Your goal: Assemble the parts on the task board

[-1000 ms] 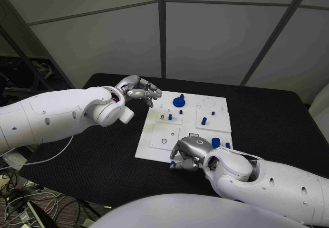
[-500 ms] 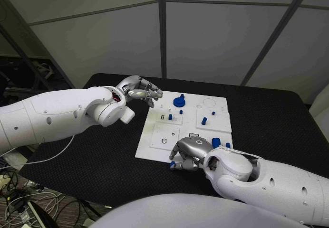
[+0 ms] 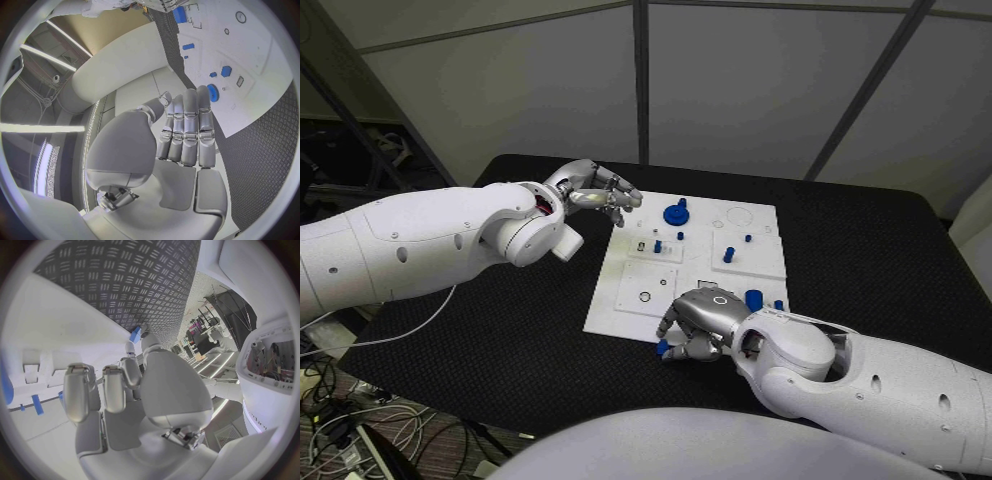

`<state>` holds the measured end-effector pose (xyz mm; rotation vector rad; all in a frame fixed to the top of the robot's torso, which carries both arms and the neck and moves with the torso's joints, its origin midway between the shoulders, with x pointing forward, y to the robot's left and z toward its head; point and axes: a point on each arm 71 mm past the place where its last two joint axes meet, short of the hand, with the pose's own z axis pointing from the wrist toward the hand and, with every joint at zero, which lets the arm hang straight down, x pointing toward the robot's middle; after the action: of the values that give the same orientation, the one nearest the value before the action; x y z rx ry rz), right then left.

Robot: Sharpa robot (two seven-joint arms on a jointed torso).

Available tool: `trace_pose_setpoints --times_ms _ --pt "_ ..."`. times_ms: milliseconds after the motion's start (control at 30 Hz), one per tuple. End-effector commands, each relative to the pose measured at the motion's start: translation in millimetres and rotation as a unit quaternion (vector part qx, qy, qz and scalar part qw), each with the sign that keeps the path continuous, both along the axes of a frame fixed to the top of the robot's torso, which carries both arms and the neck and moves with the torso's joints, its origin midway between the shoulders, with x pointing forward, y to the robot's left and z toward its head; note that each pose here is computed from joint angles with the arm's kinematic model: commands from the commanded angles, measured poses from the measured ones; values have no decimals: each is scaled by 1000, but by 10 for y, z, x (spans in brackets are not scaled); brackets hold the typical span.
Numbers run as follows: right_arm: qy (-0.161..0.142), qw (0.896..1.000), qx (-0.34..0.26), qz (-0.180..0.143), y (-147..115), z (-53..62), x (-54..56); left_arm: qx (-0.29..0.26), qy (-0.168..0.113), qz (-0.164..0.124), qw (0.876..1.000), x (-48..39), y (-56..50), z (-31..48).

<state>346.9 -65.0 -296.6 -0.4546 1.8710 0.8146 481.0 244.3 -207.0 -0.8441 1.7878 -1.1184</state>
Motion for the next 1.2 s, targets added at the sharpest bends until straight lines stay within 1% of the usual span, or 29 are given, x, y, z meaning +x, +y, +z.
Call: trace_pose_setpoints --times_ms 33,467,933,1200 --pt "-3 1000 -12 22 -6 -31 -19 -4 2 -5 1000 -1 -16 7" --pt "-19 999 -5 36 19 -29 -5 -4 3 -7 1000 0 -29 6" --pt "-24 999 1 38 45 -34 13 -3 5 -7 1000 -3 -31 5" --pt "-39 998 32 33 35 14 19 -2 8 -7 1000 -3 -32 2"
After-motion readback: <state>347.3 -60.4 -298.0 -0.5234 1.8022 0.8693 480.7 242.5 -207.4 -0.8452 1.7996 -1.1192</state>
